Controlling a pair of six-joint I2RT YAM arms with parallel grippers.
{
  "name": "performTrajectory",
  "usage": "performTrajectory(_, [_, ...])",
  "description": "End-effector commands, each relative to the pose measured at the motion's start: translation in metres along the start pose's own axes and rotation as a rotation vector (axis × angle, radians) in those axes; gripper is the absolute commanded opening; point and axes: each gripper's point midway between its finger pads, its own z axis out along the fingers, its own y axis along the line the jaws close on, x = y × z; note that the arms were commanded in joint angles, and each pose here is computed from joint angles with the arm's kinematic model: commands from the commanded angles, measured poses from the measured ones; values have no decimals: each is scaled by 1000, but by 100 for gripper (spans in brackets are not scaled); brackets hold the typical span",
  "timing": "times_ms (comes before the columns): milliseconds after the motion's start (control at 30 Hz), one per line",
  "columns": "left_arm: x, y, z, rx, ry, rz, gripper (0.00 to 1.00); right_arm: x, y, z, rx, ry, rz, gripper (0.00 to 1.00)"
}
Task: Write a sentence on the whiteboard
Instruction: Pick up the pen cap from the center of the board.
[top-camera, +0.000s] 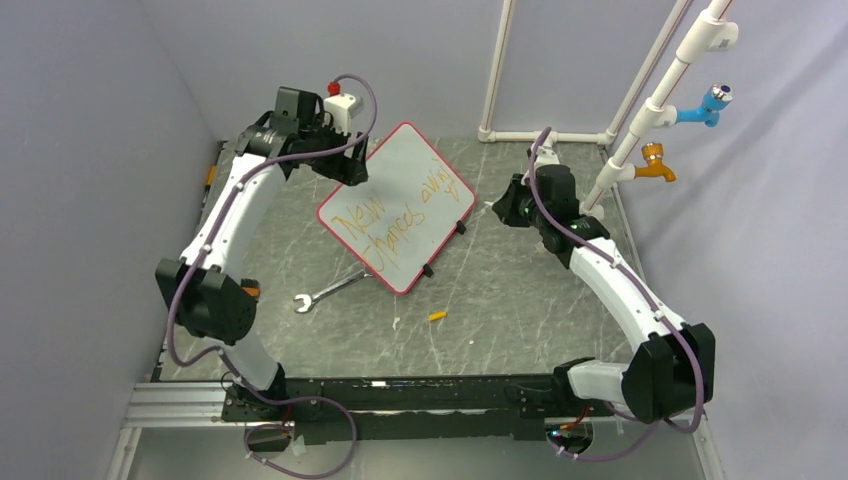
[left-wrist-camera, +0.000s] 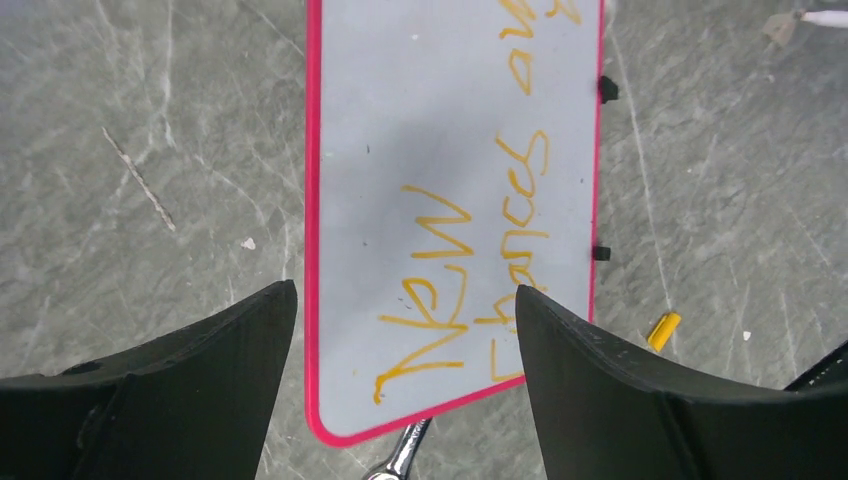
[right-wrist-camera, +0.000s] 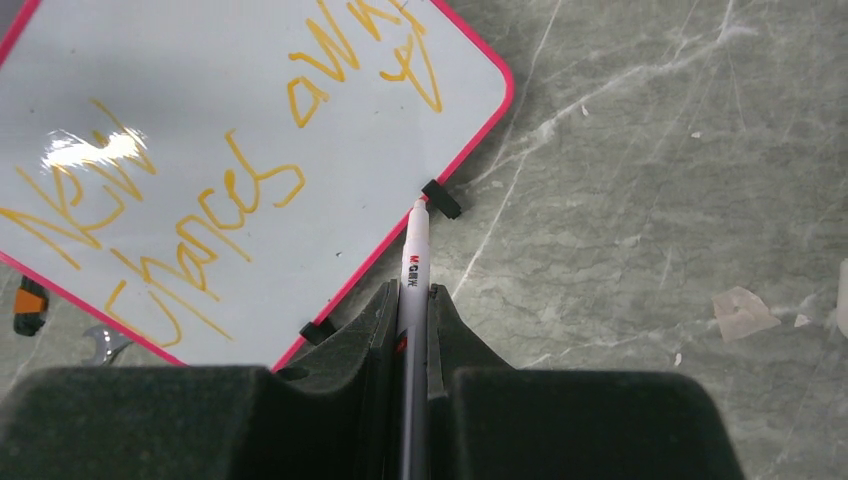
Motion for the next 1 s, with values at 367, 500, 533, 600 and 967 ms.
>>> performTrajectory(367, [11,-74,-54,118,-145,188,99,-33,17,-38,-46,-104,5,0])
performTrajectory(500, [35,-100,-50,175,-112,228,99,-31,18,-46,-53,-110,19,0])
performTrajectory(533, [40,-106,-49,186,-102,239,99,-29,18,-47,-54,-107,21,0])
performTrajectory(600, [49,-120,-46,219,-92,259,98,-24,16,-49,-51,-98,25,0])
performTrajectory(967, [117,-207,-2,379,-21,334,88,-2,12,-65,-51,-69,60,0])
